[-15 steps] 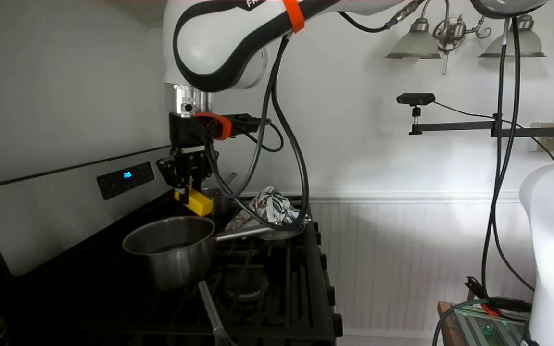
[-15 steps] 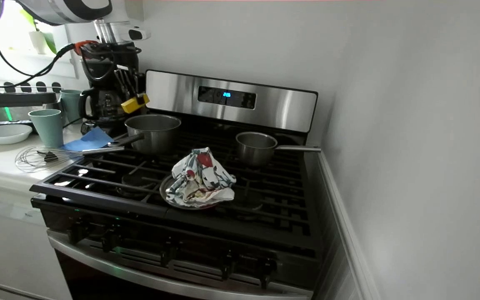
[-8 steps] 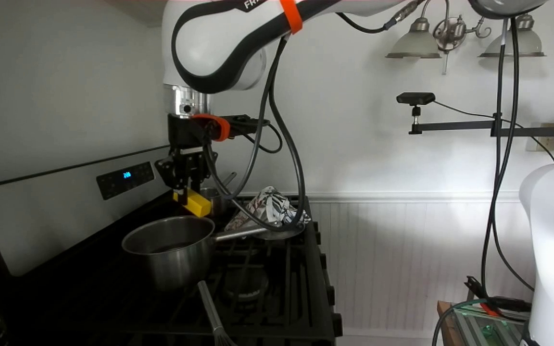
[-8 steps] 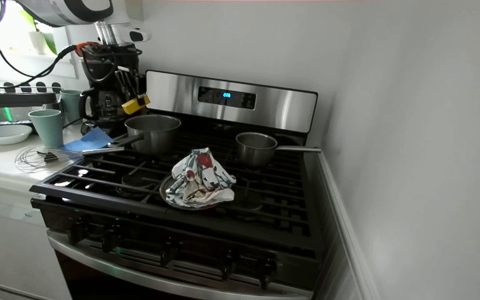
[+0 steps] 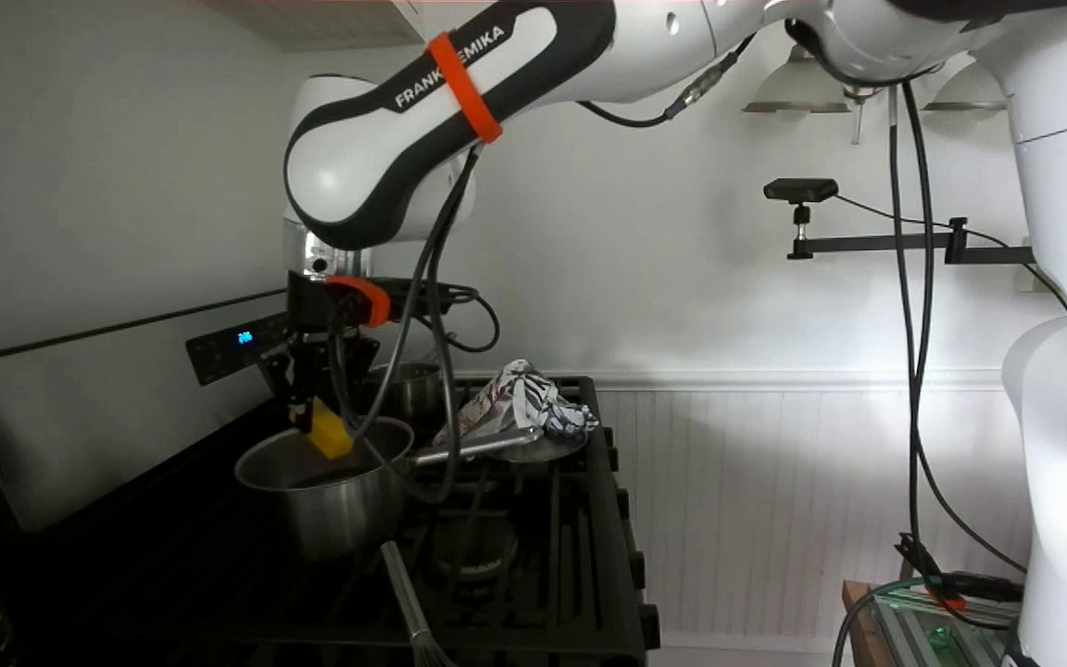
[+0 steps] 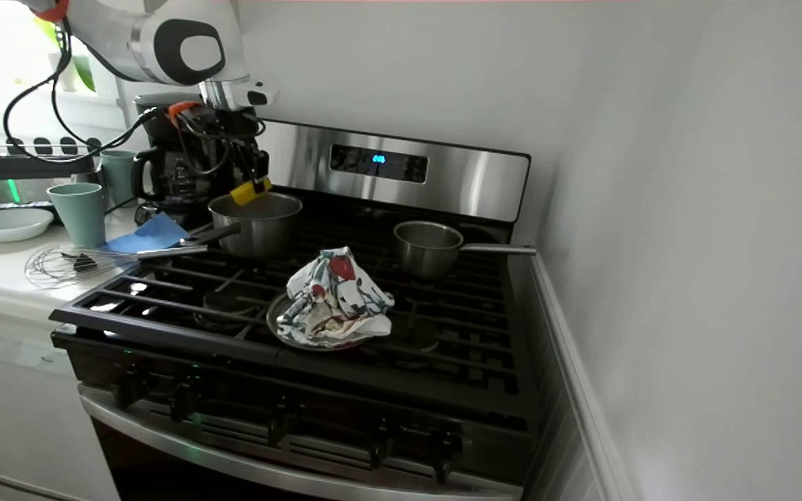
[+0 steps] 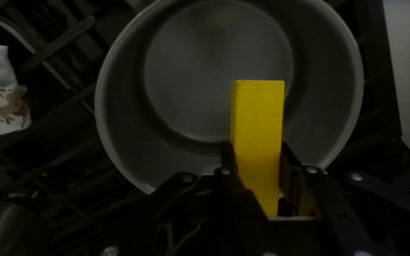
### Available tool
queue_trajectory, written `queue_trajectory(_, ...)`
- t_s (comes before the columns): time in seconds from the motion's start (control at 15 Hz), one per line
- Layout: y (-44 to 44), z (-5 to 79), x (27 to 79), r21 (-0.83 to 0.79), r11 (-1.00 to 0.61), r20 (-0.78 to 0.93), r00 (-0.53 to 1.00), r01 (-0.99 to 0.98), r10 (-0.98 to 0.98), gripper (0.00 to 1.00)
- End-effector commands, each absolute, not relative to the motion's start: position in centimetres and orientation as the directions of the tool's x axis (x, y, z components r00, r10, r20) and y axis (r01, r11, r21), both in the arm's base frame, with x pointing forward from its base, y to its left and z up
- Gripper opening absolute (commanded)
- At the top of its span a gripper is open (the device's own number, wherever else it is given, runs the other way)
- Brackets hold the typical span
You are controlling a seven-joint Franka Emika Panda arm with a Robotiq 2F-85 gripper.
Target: Pour the water from the blue cup into the larger pot then put the yellow block in the same pot
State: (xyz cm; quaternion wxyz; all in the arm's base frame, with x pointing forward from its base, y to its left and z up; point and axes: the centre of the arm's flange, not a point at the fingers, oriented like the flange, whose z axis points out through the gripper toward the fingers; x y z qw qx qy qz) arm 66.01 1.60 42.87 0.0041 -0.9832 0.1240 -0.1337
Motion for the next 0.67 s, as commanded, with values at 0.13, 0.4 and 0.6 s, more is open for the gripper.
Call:
queue_trajectory(0.13,2.4,39.8,69.9,-0.067,-0.974,0.225,0.948,-0.215,-0.225,0.08)
queue_trajectory(0.4,2.2,37.3,70.2,-0.039,-0.98,0.173,0.964,-0.196,-0.2,0.08)
queue_trajectory(0.6,2.1,35.4,70.0,-0.031,-0.983,0.125,0.975,-0.183,-0.185,0.08)
